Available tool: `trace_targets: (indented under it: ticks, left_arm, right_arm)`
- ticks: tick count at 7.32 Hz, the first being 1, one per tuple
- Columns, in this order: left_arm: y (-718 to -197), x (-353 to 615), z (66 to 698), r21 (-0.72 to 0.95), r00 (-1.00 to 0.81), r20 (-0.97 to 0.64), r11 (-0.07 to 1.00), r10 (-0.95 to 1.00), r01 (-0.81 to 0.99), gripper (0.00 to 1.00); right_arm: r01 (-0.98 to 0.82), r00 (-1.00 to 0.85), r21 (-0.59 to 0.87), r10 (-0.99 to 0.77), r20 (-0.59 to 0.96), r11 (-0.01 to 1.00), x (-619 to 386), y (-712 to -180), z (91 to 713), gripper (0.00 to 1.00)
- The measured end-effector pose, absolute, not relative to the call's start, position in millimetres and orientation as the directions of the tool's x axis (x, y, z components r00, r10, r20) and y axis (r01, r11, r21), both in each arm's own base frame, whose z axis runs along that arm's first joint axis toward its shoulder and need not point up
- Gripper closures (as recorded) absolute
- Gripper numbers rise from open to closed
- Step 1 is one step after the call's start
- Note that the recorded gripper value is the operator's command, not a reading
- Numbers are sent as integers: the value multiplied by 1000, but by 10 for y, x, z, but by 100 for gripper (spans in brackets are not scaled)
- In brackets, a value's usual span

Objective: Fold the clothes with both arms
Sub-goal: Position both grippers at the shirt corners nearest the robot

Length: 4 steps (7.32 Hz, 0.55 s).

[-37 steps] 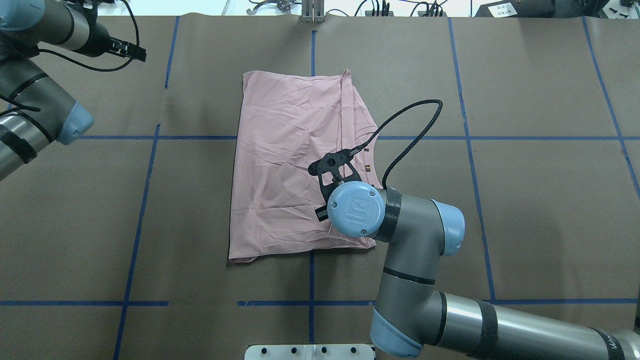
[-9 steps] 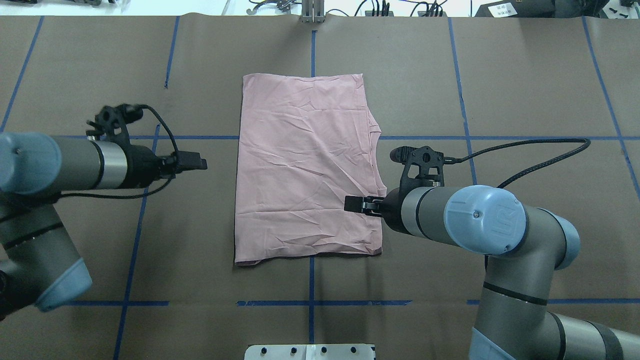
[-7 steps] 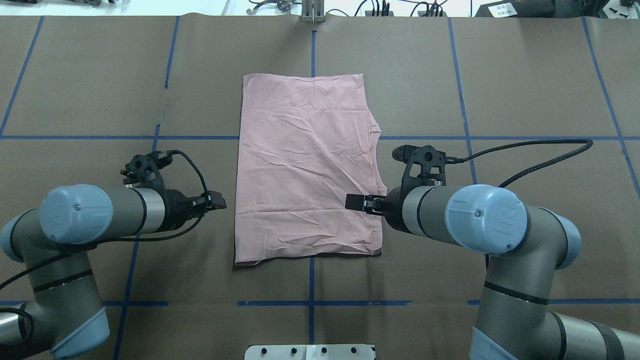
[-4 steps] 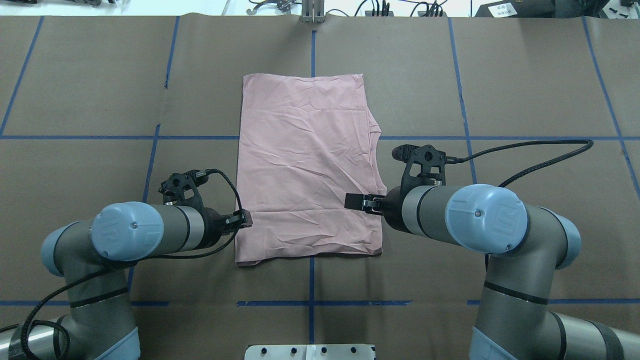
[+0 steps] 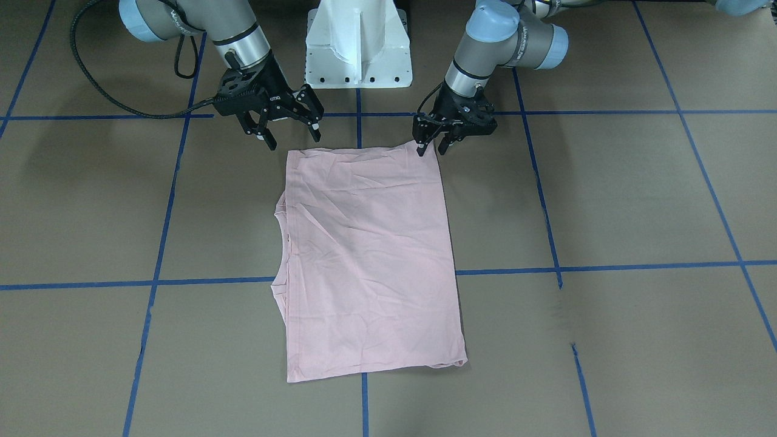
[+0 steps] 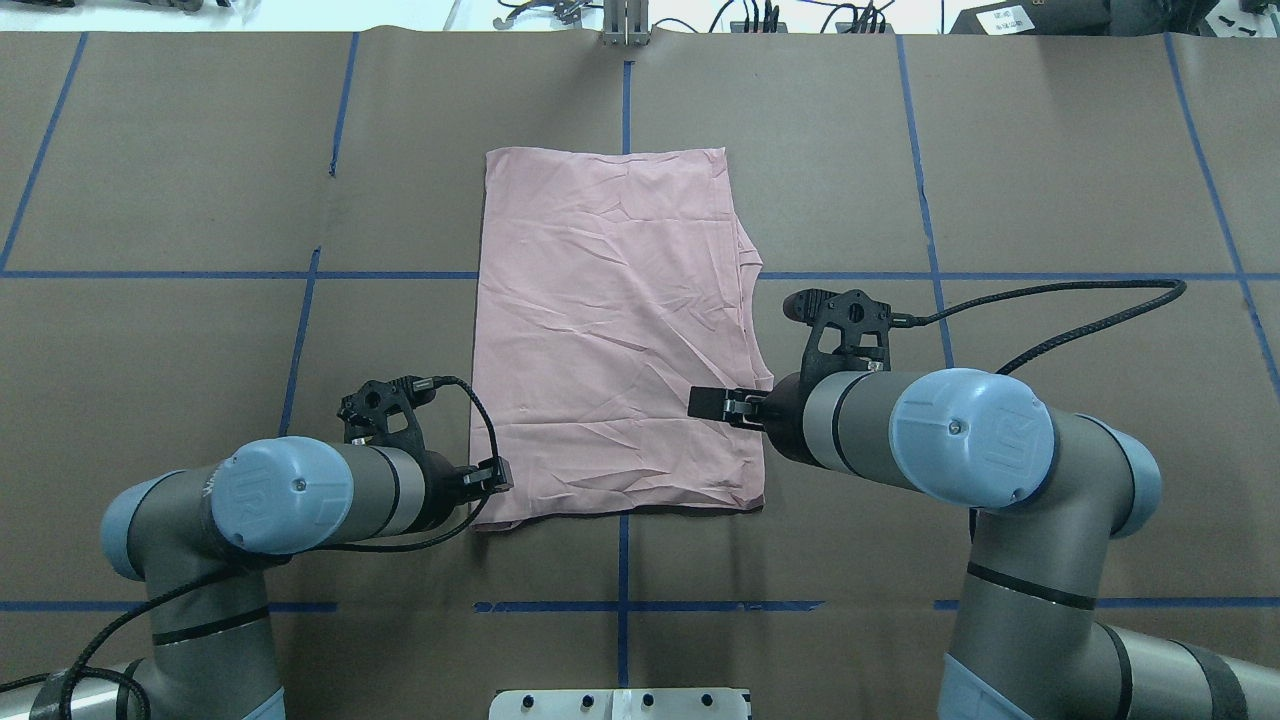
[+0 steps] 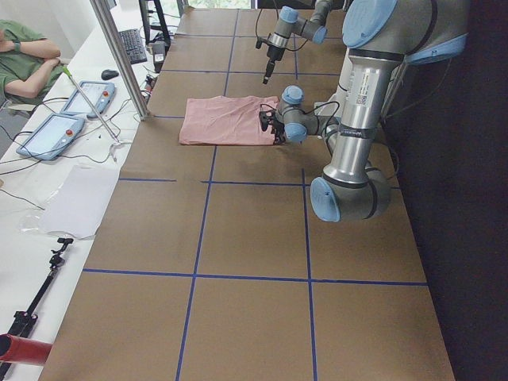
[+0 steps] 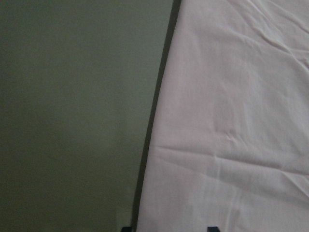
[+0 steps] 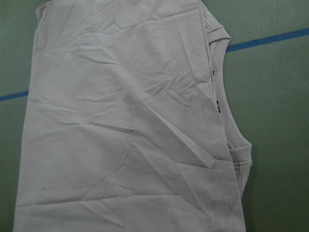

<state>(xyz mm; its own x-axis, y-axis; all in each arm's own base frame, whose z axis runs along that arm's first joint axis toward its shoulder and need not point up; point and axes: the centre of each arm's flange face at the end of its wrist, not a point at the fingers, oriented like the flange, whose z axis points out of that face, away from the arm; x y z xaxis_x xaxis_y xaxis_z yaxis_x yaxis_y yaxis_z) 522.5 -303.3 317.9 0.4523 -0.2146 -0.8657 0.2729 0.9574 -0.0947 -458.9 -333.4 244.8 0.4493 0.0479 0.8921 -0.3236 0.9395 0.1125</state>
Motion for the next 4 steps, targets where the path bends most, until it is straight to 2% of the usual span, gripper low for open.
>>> trace_targets:
  ticks: [4]
  left_arm:
    - [-2867,5316,3188,-93,461,-865,966,-198,240,43]
  right_arm:
    - [-324,449,112,49,892,939,-4592,-3335,2448,0]
